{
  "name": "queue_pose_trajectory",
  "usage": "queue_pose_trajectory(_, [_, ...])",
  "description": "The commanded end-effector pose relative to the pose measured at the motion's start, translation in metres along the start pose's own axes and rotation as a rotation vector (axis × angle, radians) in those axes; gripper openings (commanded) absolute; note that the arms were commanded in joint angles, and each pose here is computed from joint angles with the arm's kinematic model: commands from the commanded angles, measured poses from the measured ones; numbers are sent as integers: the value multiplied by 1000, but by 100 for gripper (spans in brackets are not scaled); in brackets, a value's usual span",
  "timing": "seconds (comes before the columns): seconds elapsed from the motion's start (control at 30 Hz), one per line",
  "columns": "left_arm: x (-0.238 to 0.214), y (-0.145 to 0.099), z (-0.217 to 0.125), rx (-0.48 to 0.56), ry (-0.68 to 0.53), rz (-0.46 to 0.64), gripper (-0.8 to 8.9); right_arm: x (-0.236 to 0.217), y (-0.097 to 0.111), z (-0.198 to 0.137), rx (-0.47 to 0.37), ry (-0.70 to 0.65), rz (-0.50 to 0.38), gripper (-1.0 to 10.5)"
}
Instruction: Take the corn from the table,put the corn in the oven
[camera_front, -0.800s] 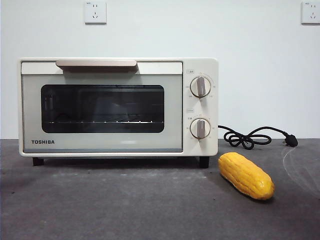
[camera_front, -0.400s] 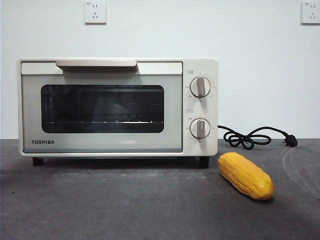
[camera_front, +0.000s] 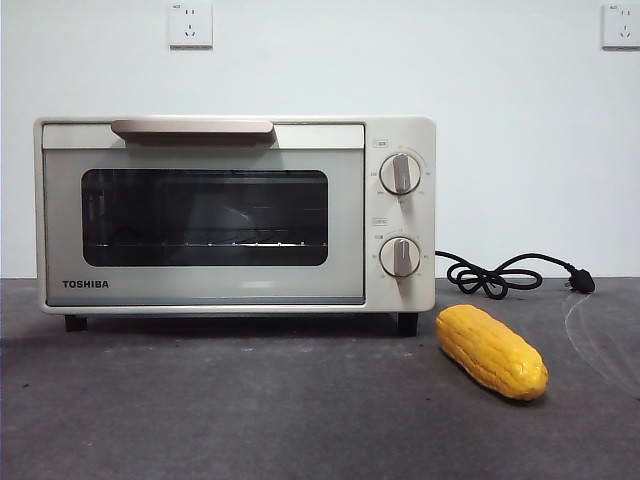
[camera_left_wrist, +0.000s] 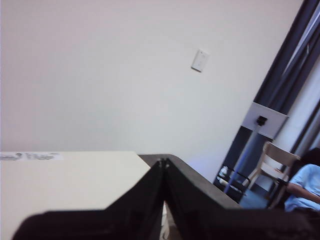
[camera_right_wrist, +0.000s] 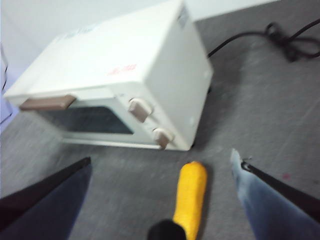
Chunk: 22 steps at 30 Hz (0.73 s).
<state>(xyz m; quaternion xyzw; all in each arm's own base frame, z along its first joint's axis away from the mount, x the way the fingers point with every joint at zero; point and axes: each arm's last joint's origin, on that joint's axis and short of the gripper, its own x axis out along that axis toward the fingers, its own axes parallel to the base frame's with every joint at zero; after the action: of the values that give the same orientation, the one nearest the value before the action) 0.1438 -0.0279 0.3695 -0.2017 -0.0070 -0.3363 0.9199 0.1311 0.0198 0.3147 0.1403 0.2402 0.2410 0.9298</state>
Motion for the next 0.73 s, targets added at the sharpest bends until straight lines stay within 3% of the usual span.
queue_pose_trajectory(0.03, [7,-3,10,6,25,-13,-4,16,4,5,-20,79,33,474])
queue_pose_trajectory(0.47, [23,-22,32,49,75,-81,-4,111,35,-30,-184,416,-97,474])
queue_pose_trajectory(0.73, [22,-22,29,35,99,-78,-4,159,30,-57,-203,564,-155,474])
